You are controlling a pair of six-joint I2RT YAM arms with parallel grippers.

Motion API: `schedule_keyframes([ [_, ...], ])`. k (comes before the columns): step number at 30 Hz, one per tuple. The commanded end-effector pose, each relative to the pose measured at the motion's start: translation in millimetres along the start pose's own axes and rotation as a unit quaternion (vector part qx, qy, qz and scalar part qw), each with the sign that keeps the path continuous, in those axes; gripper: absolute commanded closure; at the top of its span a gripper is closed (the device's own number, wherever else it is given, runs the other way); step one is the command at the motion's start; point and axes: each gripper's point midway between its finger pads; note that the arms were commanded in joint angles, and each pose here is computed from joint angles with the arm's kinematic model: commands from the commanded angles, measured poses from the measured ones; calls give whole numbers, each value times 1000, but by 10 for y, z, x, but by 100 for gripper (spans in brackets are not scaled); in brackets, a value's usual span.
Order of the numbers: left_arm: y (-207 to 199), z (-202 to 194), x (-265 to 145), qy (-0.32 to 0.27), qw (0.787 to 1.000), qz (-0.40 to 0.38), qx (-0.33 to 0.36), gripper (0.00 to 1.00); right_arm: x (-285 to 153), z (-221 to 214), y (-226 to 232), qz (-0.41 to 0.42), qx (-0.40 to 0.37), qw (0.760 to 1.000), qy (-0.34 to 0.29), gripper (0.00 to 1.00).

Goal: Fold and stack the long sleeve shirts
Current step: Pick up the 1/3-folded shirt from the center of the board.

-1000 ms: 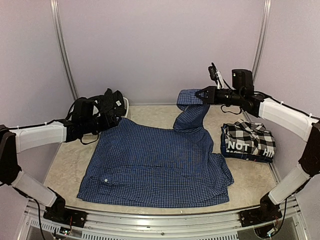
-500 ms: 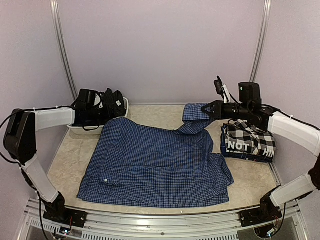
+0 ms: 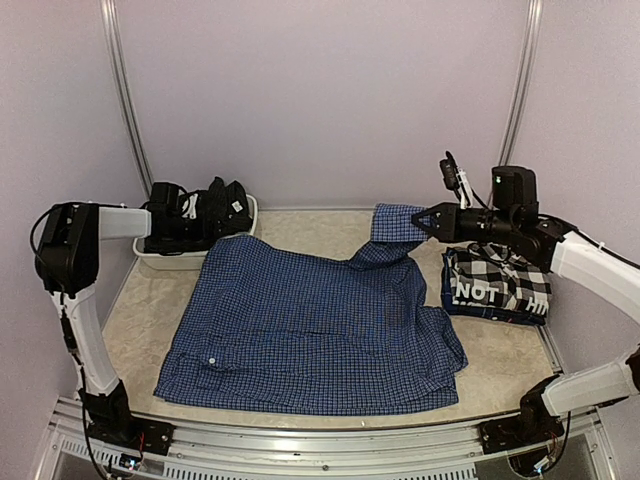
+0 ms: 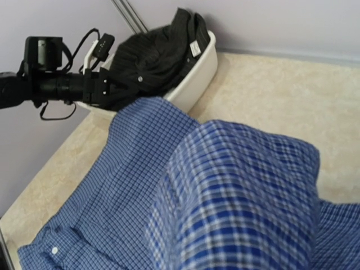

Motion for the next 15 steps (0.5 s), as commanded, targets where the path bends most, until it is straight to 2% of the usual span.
schedule_keyframes([
  [1,-98,-54,131,37,997,-51,37,11,36,-118,-6,-1,13,1000,15,100],
  [6,-44,-135,270,64,995,-75,29,23,94,-176,-38,1,21,1000,21,100],
  [15,-20,-232,258,78,992,-96,9,56,171,-246,-90,-1,29,999,30,100],
])
Point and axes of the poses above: each gripper's point midway between its finger pads, its own x axis out along the fingers, its own y axis along the line the jaws close on, z = x × y, and after that the axes turned 8 degrees about -x, right-handed
